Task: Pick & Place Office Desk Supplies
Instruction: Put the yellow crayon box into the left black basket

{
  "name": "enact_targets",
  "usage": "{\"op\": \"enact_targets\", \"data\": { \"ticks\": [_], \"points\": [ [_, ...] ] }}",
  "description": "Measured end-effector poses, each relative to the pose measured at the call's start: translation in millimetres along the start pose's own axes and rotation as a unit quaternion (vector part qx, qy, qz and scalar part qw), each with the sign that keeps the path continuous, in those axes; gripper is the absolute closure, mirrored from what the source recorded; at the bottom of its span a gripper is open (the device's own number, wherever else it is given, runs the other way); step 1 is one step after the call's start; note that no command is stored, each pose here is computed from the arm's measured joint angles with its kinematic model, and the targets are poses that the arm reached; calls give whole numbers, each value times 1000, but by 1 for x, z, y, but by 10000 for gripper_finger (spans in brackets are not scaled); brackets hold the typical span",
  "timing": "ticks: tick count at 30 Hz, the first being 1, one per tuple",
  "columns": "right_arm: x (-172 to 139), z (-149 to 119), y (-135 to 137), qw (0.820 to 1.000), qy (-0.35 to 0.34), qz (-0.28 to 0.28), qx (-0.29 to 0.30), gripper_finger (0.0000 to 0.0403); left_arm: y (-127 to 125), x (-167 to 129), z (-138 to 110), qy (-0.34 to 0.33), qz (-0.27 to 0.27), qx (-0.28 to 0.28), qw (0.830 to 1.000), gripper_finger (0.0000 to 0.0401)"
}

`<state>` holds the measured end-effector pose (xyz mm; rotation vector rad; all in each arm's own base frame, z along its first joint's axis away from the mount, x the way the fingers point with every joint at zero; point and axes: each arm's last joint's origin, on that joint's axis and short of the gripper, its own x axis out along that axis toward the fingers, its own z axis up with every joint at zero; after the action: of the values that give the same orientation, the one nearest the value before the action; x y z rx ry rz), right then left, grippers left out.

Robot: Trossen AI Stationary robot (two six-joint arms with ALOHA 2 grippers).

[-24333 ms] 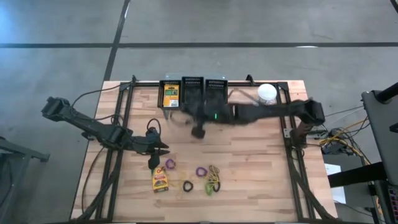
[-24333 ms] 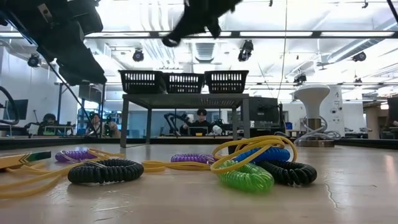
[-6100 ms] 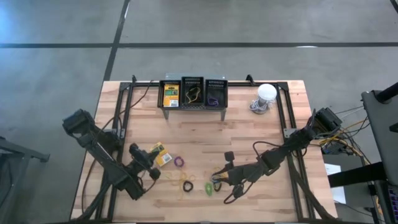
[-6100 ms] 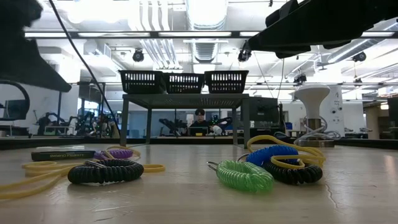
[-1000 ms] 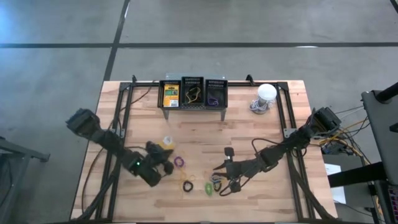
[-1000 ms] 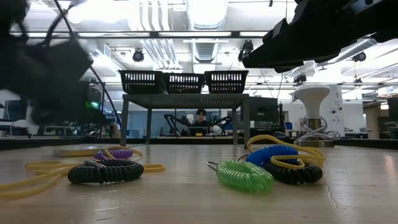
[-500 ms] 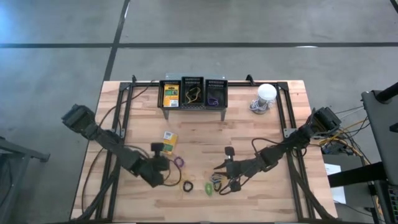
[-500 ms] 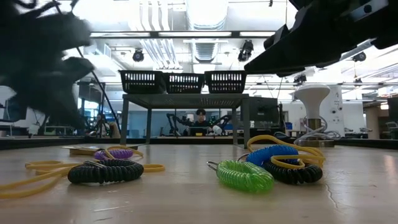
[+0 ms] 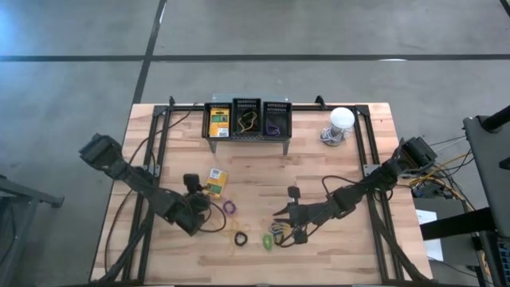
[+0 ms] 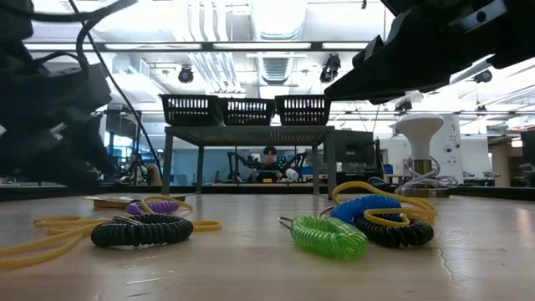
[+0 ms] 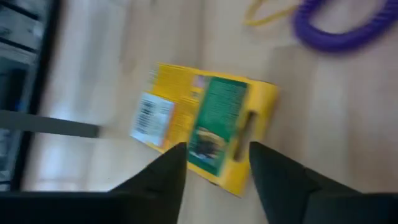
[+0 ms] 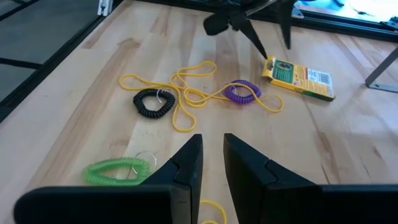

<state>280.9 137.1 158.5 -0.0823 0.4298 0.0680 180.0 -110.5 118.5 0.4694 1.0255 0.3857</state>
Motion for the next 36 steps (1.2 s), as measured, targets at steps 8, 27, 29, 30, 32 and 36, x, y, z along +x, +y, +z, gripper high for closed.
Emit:
{"op": "enact_targets", "data": {
  "ticks": [8,27,29,30,32,36],
  "points": [
    [0,0,0,1000,0,0,1,339,-3,14,-18,-18,1,44,999,185],
    [0,0,0,1000,0,0,0,340,-9,12,-4,-36,-37,16,999,245],
    [0,0,0,1000,0,0,0,342,-12,5,6,-50,-49,6,997,246],
    [0,0,0,1000,0,0,0,343,-13,2,12,-57,-54,2,997,245],
    [0,0,0,1000,0,0,0,344,-15,-2,18,-65,-63,12,996,243],
    [0,0,0,1000,0,0,1,341,-15,-6,20,-51,-74,46,995,236]
  ]
}}
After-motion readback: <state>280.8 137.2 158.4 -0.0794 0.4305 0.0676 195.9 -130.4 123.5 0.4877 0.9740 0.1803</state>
